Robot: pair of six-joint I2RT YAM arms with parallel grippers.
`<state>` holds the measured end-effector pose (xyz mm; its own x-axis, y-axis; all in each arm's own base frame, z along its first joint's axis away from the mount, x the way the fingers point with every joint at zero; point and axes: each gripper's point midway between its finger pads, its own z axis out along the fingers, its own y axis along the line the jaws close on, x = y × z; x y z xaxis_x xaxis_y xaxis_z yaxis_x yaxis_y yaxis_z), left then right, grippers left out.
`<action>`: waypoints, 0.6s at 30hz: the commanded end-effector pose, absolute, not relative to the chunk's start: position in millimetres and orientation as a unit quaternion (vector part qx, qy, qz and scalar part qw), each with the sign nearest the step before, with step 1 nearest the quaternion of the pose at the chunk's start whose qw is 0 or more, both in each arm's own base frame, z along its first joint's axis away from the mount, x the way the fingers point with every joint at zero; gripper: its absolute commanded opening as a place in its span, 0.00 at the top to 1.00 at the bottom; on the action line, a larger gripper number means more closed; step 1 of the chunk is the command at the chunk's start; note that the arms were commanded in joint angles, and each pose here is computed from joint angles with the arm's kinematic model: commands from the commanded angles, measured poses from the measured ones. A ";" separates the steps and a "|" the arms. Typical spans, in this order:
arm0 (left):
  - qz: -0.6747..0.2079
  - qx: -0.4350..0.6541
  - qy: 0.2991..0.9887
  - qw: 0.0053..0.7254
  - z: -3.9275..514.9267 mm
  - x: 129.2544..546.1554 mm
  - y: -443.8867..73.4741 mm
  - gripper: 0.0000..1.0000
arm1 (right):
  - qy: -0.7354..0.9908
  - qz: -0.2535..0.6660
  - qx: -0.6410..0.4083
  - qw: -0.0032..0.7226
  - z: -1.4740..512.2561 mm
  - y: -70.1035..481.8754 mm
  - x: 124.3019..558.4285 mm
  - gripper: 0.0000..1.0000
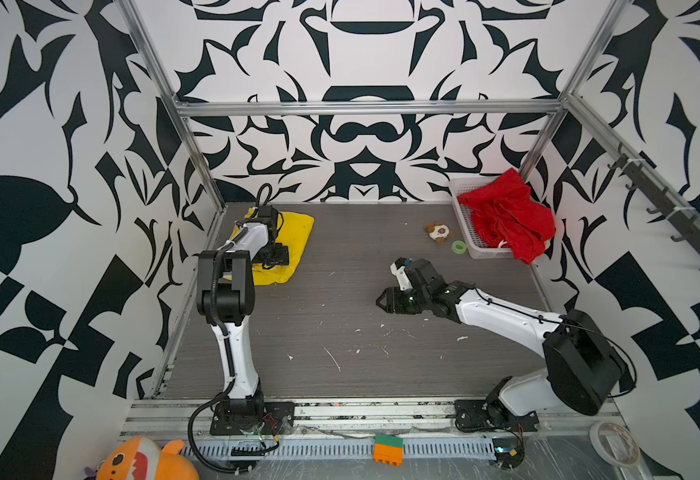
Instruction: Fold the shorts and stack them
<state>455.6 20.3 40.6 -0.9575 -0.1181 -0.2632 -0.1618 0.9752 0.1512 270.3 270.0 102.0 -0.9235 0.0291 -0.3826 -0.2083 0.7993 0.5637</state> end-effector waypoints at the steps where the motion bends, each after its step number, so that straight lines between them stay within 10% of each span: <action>1: 0.059 -0.091 0.985 0.134 33.1 471.0 23.8 0.02 | 0.921 0.323 -0.039 0.214 117.3 267.7 274.4 0.47; 18: 0.032 -0.107 0.980 0.163 52.8 515.8 23.4 0.01 | 0.918 0.325 -0.035 0.223 128.3 265.3 273.8 0.47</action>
